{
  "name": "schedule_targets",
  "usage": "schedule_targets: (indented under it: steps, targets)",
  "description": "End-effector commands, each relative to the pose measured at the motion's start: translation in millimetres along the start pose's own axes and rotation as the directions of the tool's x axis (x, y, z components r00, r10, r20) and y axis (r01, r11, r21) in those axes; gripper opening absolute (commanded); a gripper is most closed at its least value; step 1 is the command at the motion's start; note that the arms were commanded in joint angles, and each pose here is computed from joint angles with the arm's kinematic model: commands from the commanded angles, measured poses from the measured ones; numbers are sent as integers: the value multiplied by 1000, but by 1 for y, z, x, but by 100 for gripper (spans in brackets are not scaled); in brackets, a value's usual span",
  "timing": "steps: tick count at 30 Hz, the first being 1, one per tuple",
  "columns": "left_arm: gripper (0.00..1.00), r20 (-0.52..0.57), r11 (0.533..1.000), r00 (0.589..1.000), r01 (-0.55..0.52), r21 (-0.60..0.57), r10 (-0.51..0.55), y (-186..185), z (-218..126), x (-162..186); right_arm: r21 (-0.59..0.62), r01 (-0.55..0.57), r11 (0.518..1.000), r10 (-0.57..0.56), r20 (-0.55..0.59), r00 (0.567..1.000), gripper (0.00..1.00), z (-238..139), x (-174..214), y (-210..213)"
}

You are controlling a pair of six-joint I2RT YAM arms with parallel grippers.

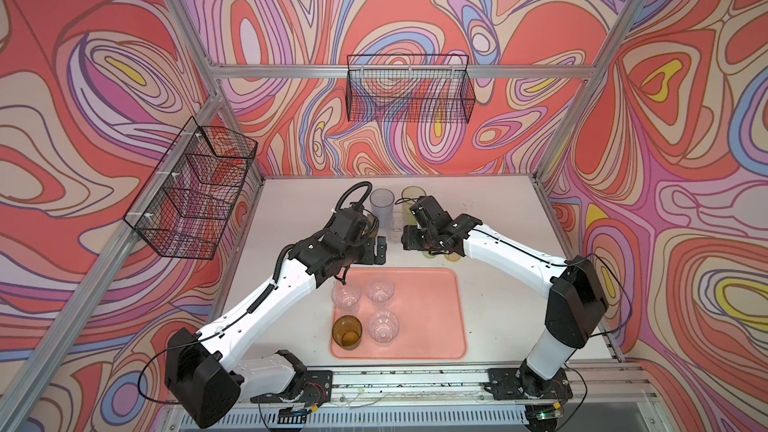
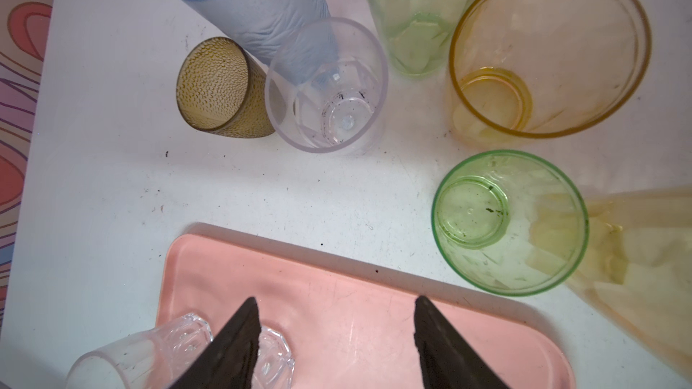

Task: Place the glasses into the tray
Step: 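Withdraw the left gripper from the tray while the right gripper moves over the green glass, then lower the right gripper toward the green glass rim while the left gripper hovers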

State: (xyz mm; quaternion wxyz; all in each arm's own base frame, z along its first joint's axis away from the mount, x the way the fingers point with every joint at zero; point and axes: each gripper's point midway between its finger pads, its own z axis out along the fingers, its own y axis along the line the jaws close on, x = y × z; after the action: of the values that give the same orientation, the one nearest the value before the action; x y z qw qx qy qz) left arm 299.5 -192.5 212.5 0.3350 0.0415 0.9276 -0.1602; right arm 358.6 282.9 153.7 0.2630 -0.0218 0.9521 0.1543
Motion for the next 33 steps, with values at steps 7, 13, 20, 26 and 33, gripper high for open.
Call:
schedule_targets:
  steps: [7, 13, 20, 26, 33]
  targets:
    - [100, 42, 1000, 999, -4, 28, 3, -2, -2, -10, 113, 32, 993, -29, -31, 999, 65, 16, 4, -20]
    - [100, 57, 999, 998, 13, 35, -15, -3, -3, -13, 128, 41, 991, -37, -35, 999, 63, 21, 5, -23]
    - [100, 65, 999, 998, 18, 48, -21, -4, -5, -16, 156, 44, 987, -39, -30, 999, 63, 23, 5, -28]
    - [100, 62, 998, 998, 25, 55, -29, -5, -3, -16, 170, 49, 984, -44, -35, 998, 61, 26, 4, -30]
    - [100, 60, 998, 998, 32, 49, -35, -4, -2, -15, 162, 55, 985, -50, -34, 998, 59, 27, 1, -27]
